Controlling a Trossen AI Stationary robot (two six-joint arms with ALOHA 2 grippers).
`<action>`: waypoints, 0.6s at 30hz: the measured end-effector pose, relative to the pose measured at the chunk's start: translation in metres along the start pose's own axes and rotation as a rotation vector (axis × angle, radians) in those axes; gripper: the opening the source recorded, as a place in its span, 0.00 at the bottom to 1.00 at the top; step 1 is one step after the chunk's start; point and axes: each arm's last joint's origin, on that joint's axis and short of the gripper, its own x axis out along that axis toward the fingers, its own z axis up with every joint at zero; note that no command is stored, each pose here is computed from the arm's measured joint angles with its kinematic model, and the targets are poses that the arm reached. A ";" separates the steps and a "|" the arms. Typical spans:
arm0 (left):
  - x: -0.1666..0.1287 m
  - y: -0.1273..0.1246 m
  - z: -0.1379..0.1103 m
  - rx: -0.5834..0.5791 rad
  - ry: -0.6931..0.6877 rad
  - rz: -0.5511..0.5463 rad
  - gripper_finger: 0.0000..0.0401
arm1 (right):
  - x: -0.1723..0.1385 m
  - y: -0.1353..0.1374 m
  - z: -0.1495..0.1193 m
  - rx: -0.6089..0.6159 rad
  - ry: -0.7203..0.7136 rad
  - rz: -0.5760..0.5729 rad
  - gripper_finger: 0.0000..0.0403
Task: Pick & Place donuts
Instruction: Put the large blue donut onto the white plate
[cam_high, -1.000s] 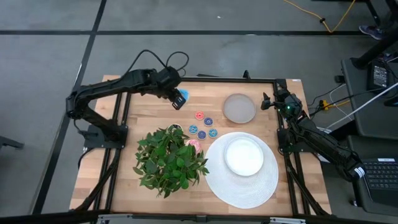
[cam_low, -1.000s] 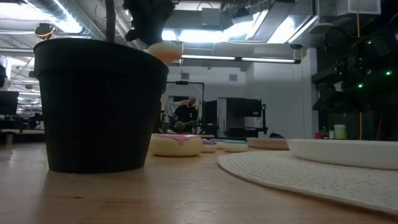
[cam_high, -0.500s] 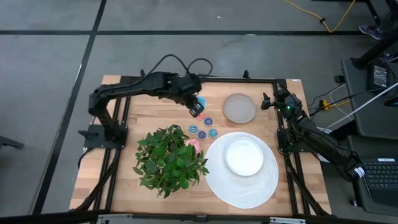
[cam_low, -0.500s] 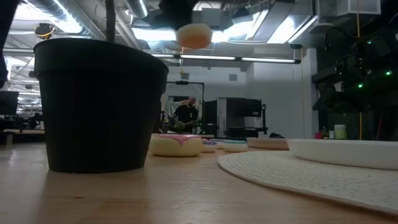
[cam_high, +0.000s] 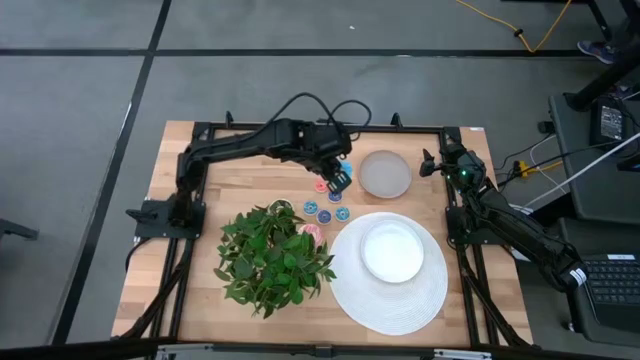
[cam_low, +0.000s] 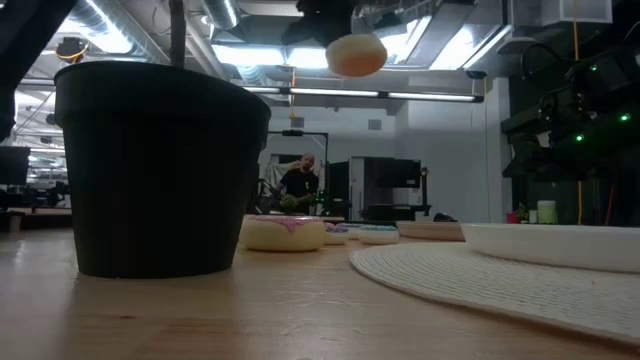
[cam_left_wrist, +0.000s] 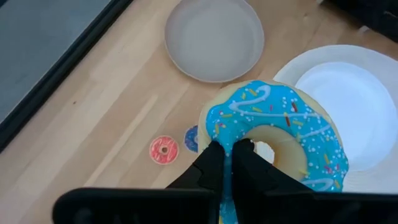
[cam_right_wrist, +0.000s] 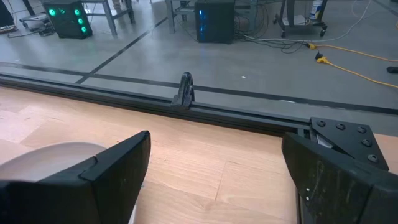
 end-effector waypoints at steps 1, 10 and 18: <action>0.001 -0.002 0.000 0.002 0.002 -0.009 0.04 | 0.000 0.000 0.000 0.000 0.000 0.000 0.90; 0.012 -0.019 -0.003 -0.003 0.008 -0.033 0.04 | 0.000 0.000 0.000 0.000 0.000 0.000 0.90; 0.035 -0.038 -0.006 0.072 0.005 -0.055 0.04 | 0.000 0.000 0.000 0.000 0.000 0.000 0.90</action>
